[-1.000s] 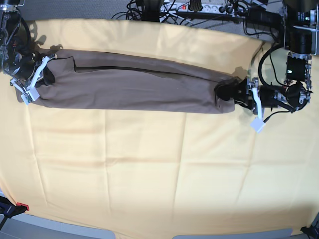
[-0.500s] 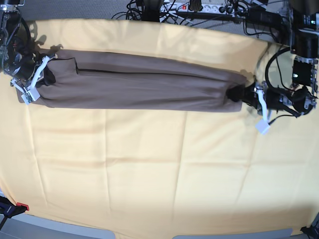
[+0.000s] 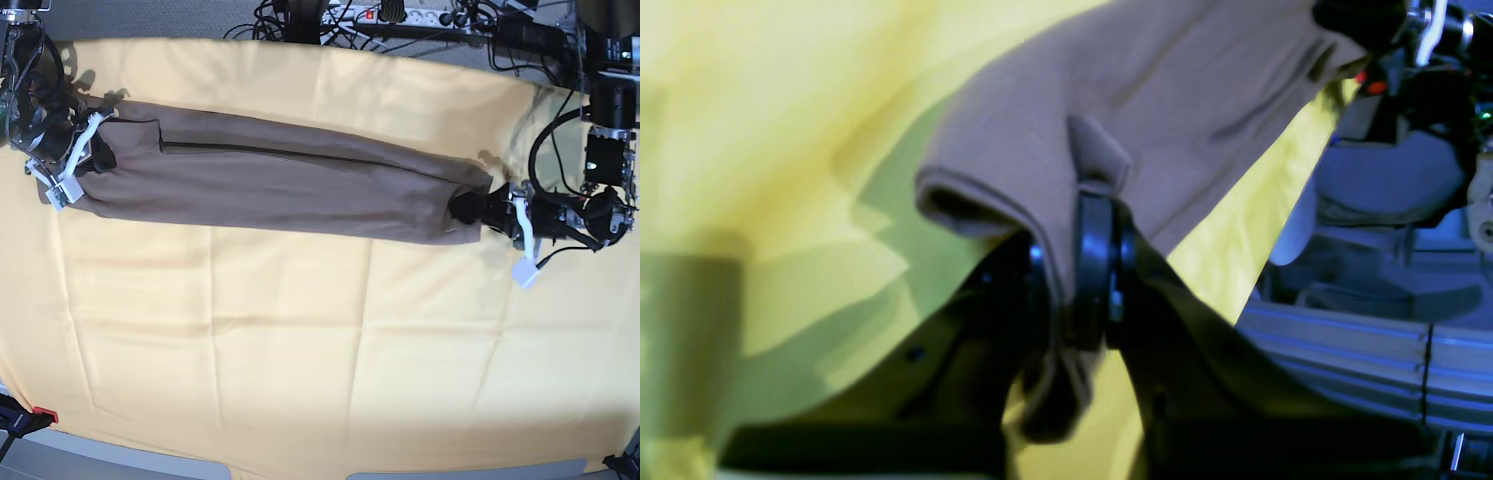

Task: Fold the T-shirt properly
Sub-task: 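Fold the strip end with the left gripper toward the right gripper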

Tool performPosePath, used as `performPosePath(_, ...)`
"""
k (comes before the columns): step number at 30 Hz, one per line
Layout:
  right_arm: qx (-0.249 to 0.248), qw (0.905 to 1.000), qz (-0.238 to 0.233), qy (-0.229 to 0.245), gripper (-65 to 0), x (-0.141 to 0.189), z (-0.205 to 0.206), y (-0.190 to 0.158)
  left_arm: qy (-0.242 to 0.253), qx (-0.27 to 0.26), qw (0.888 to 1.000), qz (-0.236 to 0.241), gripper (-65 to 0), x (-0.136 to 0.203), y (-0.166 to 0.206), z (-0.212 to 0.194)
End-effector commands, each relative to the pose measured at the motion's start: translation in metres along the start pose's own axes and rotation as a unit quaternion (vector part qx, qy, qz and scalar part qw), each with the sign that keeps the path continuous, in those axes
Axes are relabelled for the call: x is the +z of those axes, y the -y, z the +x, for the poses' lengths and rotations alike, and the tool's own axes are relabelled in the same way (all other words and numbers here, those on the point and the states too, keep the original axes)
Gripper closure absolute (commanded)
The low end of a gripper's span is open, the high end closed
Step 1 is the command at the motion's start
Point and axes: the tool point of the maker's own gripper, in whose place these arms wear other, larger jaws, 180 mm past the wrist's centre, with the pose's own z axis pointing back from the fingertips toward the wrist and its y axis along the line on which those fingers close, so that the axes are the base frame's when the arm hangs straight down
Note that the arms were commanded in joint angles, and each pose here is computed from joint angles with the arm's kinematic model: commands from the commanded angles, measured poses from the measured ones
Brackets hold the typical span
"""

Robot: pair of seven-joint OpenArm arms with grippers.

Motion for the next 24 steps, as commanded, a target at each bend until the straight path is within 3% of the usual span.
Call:
performPosePath(1, 0.008, 0.9998, -0.015, -0.012, 0.0, 0.005, -0.002, 0.009, 0.023, -0.015, 1.0, -0.008, 0.0, 0.005, 0.007, 0.019)
performPosePath(8, 0.009, 0.9998, -0.015, -0.005, 0.0, 0.005, 0.001, 0.009, 0.041, -0.059, 0.995, -0.07, 0.0, -0.033, 0.056, 0.037)
performPosePath(15, 0.008, 0.9998, -0.015, -0.005, 0.0, 0.005, 0.001, 0.009, 0.069, -0.148, 0.977, -0.138, 0.0, -0.059, 0.126, 0.056)
performPosePath(24, 0.001, 0.9998, -0.02, -0.005, 0.0, 0.005, 0.001, 0.01, 0.079, -0.137, 0.968, -0.196, 0.0, -0.09, 0.153, 0.047)
